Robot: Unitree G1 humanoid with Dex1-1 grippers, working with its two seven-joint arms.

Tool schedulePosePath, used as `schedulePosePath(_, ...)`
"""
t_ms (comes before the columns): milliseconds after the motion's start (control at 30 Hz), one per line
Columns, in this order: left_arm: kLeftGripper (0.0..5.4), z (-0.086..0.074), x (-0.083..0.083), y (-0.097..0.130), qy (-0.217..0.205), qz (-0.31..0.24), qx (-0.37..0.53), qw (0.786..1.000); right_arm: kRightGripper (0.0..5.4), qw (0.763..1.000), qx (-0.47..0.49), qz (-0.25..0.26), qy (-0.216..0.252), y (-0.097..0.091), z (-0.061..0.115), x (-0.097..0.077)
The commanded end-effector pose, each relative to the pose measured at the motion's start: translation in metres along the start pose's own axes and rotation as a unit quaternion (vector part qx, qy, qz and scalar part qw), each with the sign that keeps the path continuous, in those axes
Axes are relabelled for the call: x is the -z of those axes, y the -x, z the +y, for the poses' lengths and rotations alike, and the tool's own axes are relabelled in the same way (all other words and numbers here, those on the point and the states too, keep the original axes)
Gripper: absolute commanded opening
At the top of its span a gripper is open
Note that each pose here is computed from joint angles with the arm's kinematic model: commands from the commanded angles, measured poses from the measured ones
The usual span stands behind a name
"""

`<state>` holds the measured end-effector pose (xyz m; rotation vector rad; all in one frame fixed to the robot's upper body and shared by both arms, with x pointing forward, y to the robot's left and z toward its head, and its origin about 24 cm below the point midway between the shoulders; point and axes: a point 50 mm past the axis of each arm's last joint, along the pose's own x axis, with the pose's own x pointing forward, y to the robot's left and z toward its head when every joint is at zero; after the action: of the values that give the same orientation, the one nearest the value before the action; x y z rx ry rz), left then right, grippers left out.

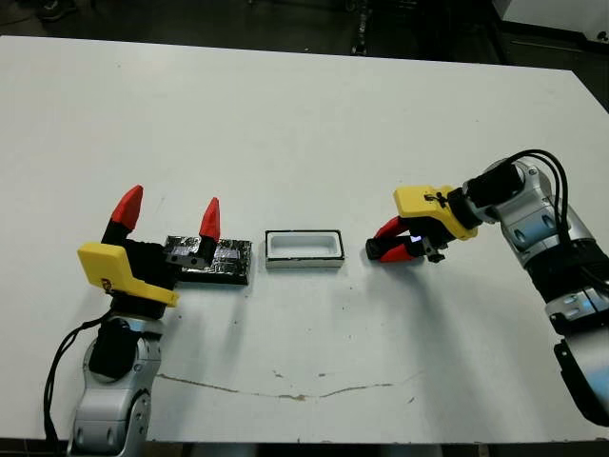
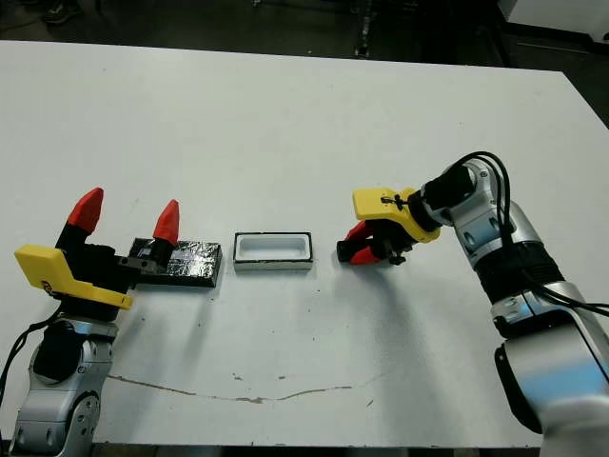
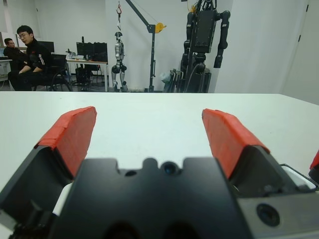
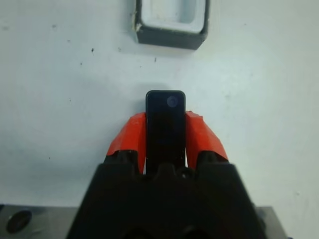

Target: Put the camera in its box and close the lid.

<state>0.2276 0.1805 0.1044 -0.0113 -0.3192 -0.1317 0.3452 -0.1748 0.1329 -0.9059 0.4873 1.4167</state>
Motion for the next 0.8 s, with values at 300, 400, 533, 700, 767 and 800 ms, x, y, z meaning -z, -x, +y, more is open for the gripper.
schedulePosePath(300,5.4,0.001,0.002,0.002,-0.002,0.006,-0.006,1.0,1.66,0.985,0.035,-0.129,-0.106,0.024,-0.027,-0.025)
schedulePosePath(400,5.4,0.001,0.002,0.002,0.001,0.007,-0.005,1.0,1.66,0.983,0.038,-0.148,-0.106,0.023,-0.032,-0.038)
schedulePosePath(533,5.4,0.002,0.002,0.002,-0.003,0.007,-0.006,1.0,1.66,0.976,0.029,-0.186,-0.114,0.006,-0.035,-0.062)
schedulePosePath(700,5.4,0.002,0.001,0.002,-0.004,0.005,-0.006,1.0,1.66,0.972,0.018,-0.195,-0.127,-0.009,-0.033,-0.073)
schedulePosePath(767,5.4,0.002,0.001,0.001,-0.003,0.005,-0.007,1.0,1.66,0.972,0.017,-0.197,-0.124,-0.013,-0.032,-0.078)
schedulePosePath(800,5.4,0.002,0.001,0.001,-0.003,0.004,-0.007,1.0,1.66,0.972,0.016,-0.199,-0.122,-0.014,-0.031,-0.081)
